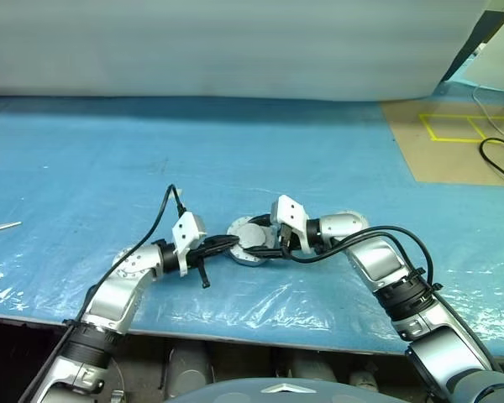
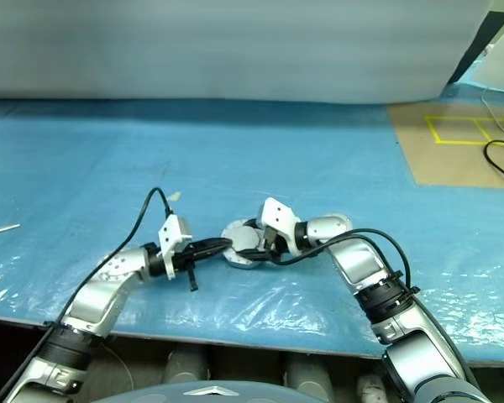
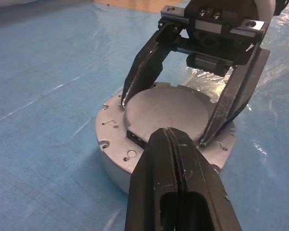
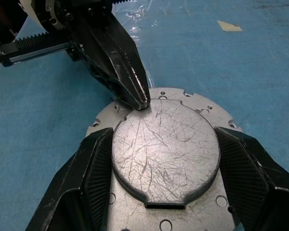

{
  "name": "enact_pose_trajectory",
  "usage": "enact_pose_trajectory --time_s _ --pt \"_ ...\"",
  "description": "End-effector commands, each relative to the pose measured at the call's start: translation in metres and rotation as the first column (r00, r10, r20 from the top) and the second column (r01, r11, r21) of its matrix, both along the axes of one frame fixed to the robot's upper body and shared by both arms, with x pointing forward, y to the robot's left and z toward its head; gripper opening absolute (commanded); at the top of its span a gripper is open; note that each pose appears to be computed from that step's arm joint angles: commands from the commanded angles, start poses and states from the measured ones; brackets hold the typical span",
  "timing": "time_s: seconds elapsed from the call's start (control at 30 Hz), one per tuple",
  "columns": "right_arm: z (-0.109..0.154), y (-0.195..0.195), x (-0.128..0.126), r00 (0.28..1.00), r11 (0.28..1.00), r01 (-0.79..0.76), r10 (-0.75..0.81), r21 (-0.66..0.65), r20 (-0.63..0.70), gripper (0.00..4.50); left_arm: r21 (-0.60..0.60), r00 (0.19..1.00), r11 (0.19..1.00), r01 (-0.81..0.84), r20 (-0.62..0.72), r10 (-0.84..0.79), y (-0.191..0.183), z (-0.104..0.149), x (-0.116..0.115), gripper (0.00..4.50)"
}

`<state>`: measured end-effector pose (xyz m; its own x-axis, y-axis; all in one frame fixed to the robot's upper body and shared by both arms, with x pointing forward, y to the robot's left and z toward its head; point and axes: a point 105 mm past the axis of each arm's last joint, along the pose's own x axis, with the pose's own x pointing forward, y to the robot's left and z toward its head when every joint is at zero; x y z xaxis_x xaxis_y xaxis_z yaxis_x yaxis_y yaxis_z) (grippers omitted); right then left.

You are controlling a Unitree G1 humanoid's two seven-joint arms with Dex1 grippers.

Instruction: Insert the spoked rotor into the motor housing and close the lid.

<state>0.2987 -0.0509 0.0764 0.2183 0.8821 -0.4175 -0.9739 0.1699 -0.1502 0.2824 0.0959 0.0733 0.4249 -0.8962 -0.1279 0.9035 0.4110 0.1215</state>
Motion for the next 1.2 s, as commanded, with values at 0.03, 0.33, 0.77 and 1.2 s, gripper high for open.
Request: enact_pose_trajectory --time_s 0.03,0.33,0.77,1.2 --pt "-0.03 -0.017 -0.003 0.994 0.993 0.059 -0.068 -0.101 -0.085 2.97 0.049 1.0 0.999 -0.001 0.009 0.0 0.005 -0.007 0.001 0.0" --pt "-0.031 -0.019 -0.004 0.994 0.992 0.065 -0.074 -0.105 -0.086 2.97 0.05 1.0 0.998 -0.024 -0.006 0.024 0.014 -0.012 0.003 0.0" --pt "-0.03 -0.016 -0.006 0.993 0.993 0.06 -0.069 -0.099 -0.093 2.97 0.058 0.999 0.998 0.038 0.001 -0.038 0.003 -0.011 -0.003 0.0" --pt "0.015 -0.014 0.006 0.992 0.992 0.108 -0.103 0.063 -0.07 4.48 0.066 0.999 0.997 0.04 -0.001 -0.04 0.004 -0.014 -0.005 0.0"
